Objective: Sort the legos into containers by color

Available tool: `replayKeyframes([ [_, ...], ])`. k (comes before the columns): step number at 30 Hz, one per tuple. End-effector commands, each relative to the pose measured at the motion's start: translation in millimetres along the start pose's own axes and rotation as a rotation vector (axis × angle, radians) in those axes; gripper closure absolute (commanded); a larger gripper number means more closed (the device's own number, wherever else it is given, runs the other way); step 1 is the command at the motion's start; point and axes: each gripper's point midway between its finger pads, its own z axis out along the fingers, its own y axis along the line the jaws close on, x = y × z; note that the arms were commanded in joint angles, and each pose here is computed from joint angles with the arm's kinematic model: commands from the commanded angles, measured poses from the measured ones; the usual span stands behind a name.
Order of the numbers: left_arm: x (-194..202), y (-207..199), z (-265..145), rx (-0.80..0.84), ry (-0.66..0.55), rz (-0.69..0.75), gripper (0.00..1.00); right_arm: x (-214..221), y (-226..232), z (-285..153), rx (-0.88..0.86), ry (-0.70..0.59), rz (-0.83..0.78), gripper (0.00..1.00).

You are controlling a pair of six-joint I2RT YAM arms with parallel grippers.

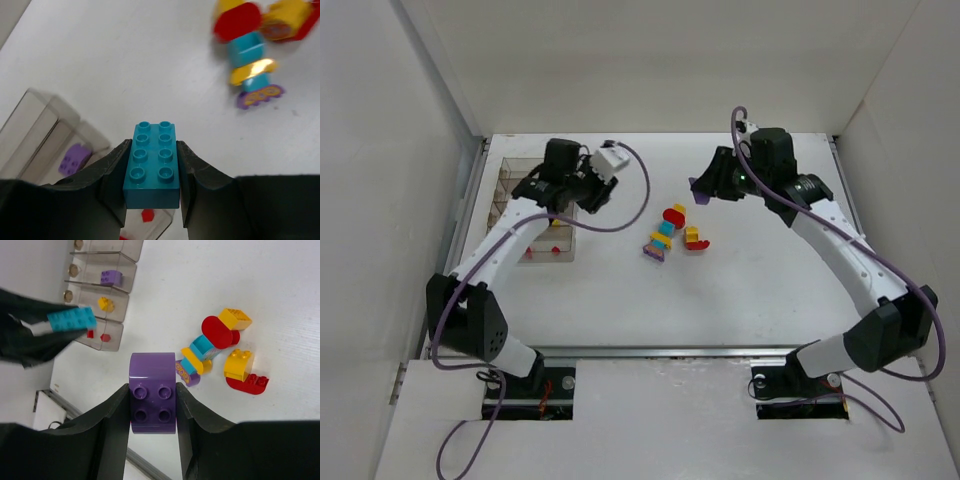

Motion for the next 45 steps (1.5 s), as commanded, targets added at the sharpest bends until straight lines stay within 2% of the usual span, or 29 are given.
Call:
replayKeyframes([
  [1, 22.0, 75.2, -9.9, -0.194, 0.013, -0.264, 1.0, -35.2, 15.8, 4.5, -0.04, -0.059, -0.076, 1.0],
  [3, 23.0, 102.9, -14.9, -0.241, 0.013, -0.334, 1.0, -32.4, 8.6, 24.3, -0.025, -0.011, -0.08, 1.0],
  [5, 44.0, 129.7, -9.3, -0.29, 0.045, -0.439, 1.0, -40.5, 16.6, 33.1, -0.058, 0.0, -0.096, 1.0],
  [6, 40.1, 146.1, -10.8, -0.326, 0.028, -0.45, 1.0, -35.7, 10.3, 49.8, -0.054, 0.034, -0.095, 1.0],
  [9, 61.4, 173.0, 9.9, -0.359, 0.068, -0.509, 1.0, -34.1, 7.0, 68.7, -0.077, 0.079, -0.08, 1.0],
  [10, 51.9, 185.5, 10.8, -0.379, 0.052, -0.51, 1.0, -33.3, 7.1, 72.2, -0.084, 0.087, -0.078, 1.0],
  [12, 75.1, 200.6, 29.7, -0.38, 0.094, -0.563, 1.0, -32.1, 3.6, 78.5, -0.098, 0.106, -0.067, 1.0],
  [13, 67.8, 214.7, 29.0, -0.4, 0.068, -0.572, 1.0, -29.8, 2.2, 85.8, -0.105, 0.122, -0.063, 1.0],
  [15, 85.2, 230.3, 44.3, -0.413, 0.078, -0.632, 1.0, -33.6, 0.4, 89.9, -0.115, 0.13, -0.055, 1.0],
  [17, 77.7, 249.8, 46.6, -0.443, 0.034, -0.616, 1.0, -25.5, -9.5, 97.2, -0.11, 0.173, -0.029, 1.0],
  [20, 87.8, 259.8, 55.7, -0.483, 0.041, -0.623, 1.0, -32.8, -13.0, 100.9, -0.102, 0.173, -0.033, 1.0],
  [28, 107.8, 257.6, 76.6, -0.47, 0.066, -0.66, 1.0, -43.1, -23.8, 108.8, -0.081, 0.182, -0.04, 1.0],
  [29, 112.4, 256.5, 80.4, -0.466, 0.076, -0.664, 0.97, -43.9, -24.3, 111.1, -0.08, 0.185, -0.038, 1.0],
  [30, 109.2, 258.7, 79.1, -0.47, 0.068, -0.66, 0.87, -43.7, -25.7, 114.4, -0.078, 0.188, -0.037, 1.0],
  [32, 113.3, 258.6, 80.2, -0.474, 0.084, -0.666, 0.74, -43.8, -25.1, 112.0, -0.076, 0.194, -0.044, 1.0],
  [34, 120.1, 255.2, 81.9, -0.472, 0.111, -0.687, 0.55, -44.0, -31.6, 114.2, -0.067, 0.196, -0.036, 1.0],
  [37, 123.6, 251.1, 81.6, -0.463, 0.13, -0.695, 0.45, -44.1, -31.7, 114.2, -0.067, 0.196, -0.036, 1.0],
  [38, 125.1, 252.5, 80.5, -0.476, 0.135, -0.695, 0.37, -44.1, -31.7, 114.2, -0.067, 0.196, -0.036, 1.0],
  [42, 118.5, 266.8, 68.8, -0.53, 0.112, -0.698, 0.32, -43.4, -30.0, 113.8, -0.077, 0.2, -0.035, 1.0],
  [45, 105.5, 272.3, 61.7, -0.544, 0.079, -0.704, 0.32, -43.0, -27.4, 110.1, -0.087, 0.201, -0.044, 1.0],
])
